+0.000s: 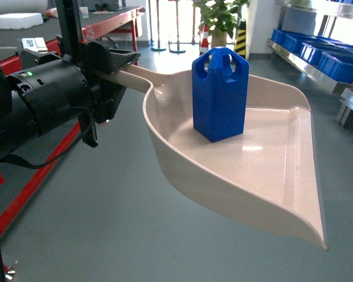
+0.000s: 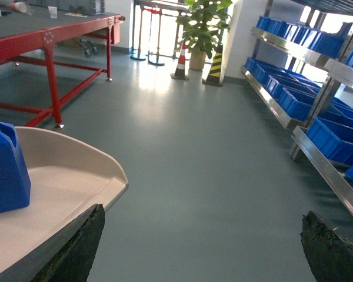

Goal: Place part in tray to right shelf

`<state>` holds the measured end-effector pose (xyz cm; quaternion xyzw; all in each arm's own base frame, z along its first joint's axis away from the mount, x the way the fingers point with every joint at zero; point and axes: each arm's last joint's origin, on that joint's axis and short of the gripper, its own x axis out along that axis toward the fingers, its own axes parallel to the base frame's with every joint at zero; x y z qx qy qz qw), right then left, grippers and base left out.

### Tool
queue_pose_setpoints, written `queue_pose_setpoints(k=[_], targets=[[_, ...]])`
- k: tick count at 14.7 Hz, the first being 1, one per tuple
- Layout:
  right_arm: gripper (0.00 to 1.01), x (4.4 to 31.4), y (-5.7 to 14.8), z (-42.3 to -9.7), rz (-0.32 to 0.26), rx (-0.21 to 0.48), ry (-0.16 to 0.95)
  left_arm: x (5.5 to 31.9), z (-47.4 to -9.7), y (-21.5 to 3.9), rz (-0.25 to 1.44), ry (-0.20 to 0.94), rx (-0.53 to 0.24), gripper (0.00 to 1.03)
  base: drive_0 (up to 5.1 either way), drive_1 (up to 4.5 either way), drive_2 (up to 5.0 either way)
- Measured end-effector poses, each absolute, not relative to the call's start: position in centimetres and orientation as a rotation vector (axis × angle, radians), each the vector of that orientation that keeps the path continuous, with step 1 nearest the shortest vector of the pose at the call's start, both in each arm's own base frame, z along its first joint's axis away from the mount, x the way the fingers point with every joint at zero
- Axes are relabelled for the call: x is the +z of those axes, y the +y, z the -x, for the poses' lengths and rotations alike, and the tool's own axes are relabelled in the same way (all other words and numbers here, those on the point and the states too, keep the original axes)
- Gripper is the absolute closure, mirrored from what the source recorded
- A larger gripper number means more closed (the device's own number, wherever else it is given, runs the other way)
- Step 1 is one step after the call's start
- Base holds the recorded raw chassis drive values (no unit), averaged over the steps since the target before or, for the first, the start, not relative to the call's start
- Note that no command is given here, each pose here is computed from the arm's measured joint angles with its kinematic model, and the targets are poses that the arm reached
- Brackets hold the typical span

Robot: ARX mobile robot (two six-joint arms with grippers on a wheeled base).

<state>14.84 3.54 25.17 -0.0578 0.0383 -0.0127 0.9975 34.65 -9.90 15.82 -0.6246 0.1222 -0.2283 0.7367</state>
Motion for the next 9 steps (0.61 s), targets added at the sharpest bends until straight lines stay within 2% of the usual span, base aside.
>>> queue_pose_setpoints(k=[9], targets=[[0.03,25.21,3.55,-14.83,0.115,-0.024,0.073,15.81,-34.63,-9.89,1.372,0.267,-0.502,0.89,0.0,4.26,-4.2]])
